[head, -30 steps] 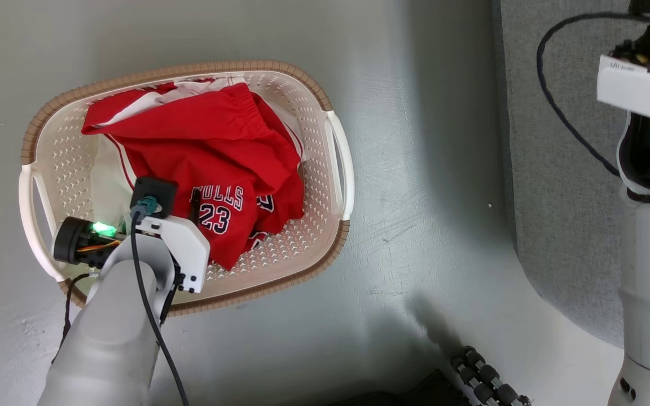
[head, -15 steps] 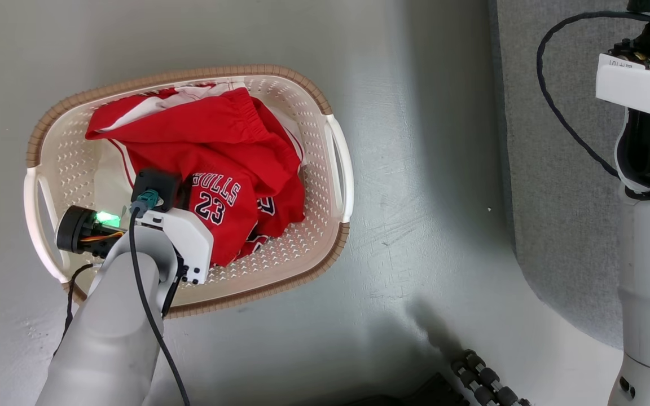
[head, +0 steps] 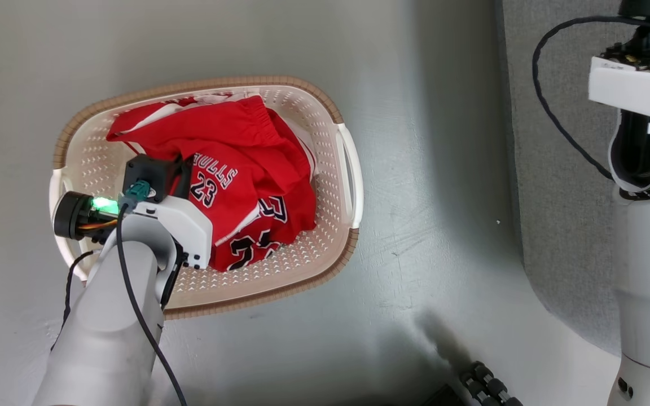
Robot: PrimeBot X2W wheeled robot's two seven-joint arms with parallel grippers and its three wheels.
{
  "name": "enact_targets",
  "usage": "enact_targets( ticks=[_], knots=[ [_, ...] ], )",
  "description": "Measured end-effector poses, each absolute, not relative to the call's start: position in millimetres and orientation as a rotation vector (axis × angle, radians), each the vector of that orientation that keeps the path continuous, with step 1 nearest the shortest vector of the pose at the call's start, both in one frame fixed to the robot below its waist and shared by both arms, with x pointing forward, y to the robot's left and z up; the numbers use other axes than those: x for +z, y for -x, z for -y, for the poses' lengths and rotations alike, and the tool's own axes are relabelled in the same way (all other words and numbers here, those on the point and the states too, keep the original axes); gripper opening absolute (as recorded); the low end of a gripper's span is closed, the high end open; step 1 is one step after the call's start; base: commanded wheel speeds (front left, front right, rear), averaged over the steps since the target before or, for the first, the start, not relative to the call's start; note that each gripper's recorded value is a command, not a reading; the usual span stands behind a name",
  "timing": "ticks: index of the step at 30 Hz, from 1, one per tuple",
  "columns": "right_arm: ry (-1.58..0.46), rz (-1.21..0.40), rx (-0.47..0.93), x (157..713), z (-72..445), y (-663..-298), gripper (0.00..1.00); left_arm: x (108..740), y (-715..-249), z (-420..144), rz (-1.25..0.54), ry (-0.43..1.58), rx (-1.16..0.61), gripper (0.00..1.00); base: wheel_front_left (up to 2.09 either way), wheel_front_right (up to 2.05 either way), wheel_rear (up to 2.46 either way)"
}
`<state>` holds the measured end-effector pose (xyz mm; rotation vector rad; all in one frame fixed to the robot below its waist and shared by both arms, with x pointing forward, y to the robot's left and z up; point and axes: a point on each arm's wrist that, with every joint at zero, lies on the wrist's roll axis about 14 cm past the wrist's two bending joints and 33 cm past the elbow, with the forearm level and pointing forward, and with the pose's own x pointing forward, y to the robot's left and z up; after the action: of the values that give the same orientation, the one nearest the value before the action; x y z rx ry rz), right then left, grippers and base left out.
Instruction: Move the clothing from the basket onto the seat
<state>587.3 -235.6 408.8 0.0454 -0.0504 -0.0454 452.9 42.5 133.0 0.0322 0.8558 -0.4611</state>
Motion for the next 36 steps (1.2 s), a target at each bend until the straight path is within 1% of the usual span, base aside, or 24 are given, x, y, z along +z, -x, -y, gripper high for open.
enact_targets(
  ticks=[11, 19, 36],
  knots=[
    [-0.037, 0.051, -0.004, 416.9, 219.2, -588.6, 1.0, 177.4, -487.0, -40.9, -0.697, -0.004, -0.442, 0.0, 0.0, 0.0, 0.0],
    [-0.035, 0.061, 0.007, 427.6, 215.3, -586.9, 1.0, 239.8, -525.0, -35.0, -0.485, 0.037, -0.425, 0.0, 0.0, 0.0, 0.0],
    [-0.043, 0.095, 0.045, 459.9, 202.4, -571.5, 1.0, 368.3, -551.5, -49.2, -0.14, 0.089, -0.372, 0.0, 0.0, 0.0, 0.0]
  ],
)
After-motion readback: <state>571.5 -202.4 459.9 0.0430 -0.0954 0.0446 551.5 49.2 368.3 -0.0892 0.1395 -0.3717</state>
